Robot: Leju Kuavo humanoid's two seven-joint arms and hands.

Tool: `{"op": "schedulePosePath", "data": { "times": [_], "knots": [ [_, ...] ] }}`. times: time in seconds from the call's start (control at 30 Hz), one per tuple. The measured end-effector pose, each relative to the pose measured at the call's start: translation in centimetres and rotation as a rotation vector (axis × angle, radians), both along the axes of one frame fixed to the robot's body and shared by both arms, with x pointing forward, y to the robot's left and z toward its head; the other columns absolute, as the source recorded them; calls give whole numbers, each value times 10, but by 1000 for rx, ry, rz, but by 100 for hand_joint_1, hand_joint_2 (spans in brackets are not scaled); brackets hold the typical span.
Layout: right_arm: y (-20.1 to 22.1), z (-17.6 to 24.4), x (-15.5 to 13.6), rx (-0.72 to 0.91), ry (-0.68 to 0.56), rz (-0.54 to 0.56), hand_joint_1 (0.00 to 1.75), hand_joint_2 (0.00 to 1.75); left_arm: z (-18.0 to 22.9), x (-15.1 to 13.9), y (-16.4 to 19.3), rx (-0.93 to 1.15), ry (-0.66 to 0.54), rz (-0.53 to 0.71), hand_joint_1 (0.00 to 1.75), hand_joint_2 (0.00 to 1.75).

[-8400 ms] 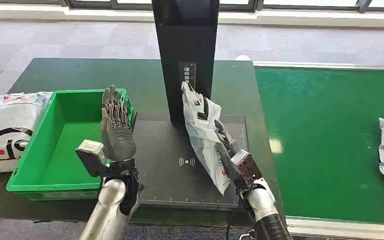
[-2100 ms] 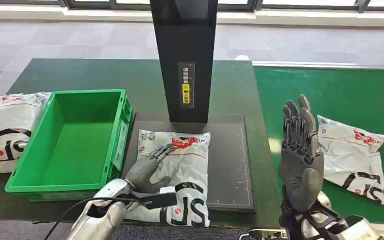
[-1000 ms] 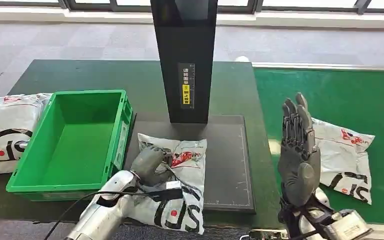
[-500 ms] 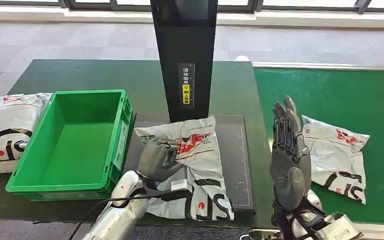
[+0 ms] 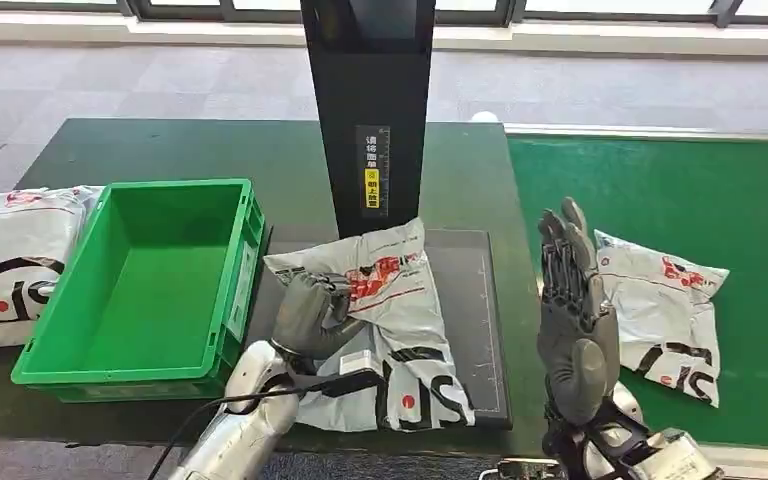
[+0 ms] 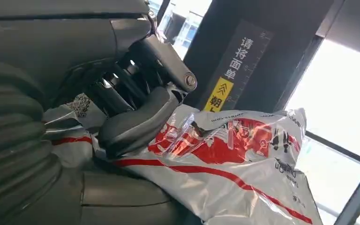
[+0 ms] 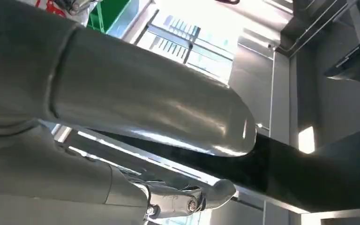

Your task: Moved the parcel from conveyor to table for the left to box.

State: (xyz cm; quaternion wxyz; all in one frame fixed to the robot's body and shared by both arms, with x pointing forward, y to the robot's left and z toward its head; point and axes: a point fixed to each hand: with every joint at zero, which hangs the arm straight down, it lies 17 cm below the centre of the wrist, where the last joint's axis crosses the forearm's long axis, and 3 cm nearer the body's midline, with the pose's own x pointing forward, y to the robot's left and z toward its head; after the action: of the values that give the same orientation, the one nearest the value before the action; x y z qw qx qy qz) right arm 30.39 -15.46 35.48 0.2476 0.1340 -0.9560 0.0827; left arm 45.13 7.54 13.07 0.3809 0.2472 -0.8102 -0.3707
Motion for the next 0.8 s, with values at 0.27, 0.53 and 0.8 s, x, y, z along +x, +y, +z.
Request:
{"op": "schedulePosePath", "data": {
  "times": [0.27,0.53,0.8],
  "knots": [
    [0,-1,-1,1,3,0,0,0,10,6,16,-22,-31,64,175,175],
    [-1,-1,-2,-1,1,0,0,0,13,8,19,-27,-38,75,175,175],
    [-2,0,-2,8,3,1,0,0,84,26,129,-180,-222,356,175,175]
  ]
}}
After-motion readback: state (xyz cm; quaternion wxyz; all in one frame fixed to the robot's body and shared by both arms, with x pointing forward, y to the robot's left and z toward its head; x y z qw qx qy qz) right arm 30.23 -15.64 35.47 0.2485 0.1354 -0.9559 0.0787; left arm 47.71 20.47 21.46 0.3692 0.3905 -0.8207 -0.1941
